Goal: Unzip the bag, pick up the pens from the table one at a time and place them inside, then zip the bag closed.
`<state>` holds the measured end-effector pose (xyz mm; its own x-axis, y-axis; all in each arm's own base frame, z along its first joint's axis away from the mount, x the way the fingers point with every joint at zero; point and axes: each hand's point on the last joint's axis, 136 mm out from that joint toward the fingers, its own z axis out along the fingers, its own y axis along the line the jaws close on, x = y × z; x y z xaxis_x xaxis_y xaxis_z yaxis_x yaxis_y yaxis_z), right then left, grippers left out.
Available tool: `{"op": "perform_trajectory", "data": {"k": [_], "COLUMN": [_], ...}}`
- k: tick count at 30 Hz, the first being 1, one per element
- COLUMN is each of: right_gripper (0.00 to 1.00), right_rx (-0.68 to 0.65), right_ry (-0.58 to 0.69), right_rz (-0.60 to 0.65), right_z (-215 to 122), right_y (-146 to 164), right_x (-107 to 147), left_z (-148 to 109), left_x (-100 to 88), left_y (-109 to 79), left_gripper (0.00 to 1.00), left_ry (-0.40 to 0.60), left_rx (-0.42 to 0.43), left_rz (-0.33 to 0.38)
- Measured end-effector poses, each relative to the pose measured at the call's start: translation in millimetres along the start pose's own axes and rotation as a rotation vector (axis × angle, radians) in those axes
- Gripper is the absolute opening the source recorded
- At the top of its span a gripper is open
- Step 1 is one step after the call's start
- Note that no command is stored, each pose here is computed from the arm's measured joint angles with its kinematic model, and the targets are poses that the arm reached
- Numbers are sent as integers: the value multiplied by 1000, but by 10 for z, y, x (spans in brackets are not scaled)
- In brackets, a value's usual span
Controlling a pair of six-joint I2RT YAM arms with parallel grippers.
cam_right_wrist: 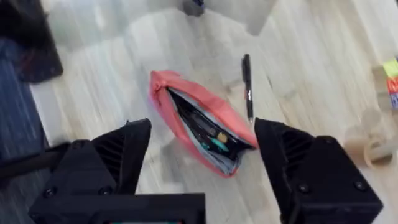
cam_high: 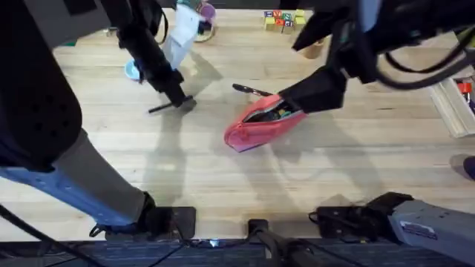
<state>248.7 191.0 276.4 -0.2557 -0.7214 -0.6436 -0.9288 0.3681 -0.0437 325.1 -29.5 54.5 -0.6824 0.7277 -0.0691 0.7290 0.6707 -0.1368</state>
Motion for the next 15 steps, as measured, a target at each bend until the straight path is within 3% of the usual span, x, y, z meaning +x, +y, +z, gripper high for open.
{"op": "perform_trajectory", "data": {"k": [1,7,15], "right_gripper": [995,996,995], "right_rx": [77,155,224], "right_ry": [-28,-57,-71], "right_rz": [129,222,294], "right_z": [-209,-425,-598], "right_y": [-171,-343,-498], "right_x": [77,180,306], "left_z": [-375,-773,-1146], "left_x": [-240,-420,-908], "left_y": [41,-132,-689], "left_gripper": [42,42,42], "left_ry": [-78,-104,-143], "left_rx": [-4,24,22], "left_rz": [5,-28,32]}}
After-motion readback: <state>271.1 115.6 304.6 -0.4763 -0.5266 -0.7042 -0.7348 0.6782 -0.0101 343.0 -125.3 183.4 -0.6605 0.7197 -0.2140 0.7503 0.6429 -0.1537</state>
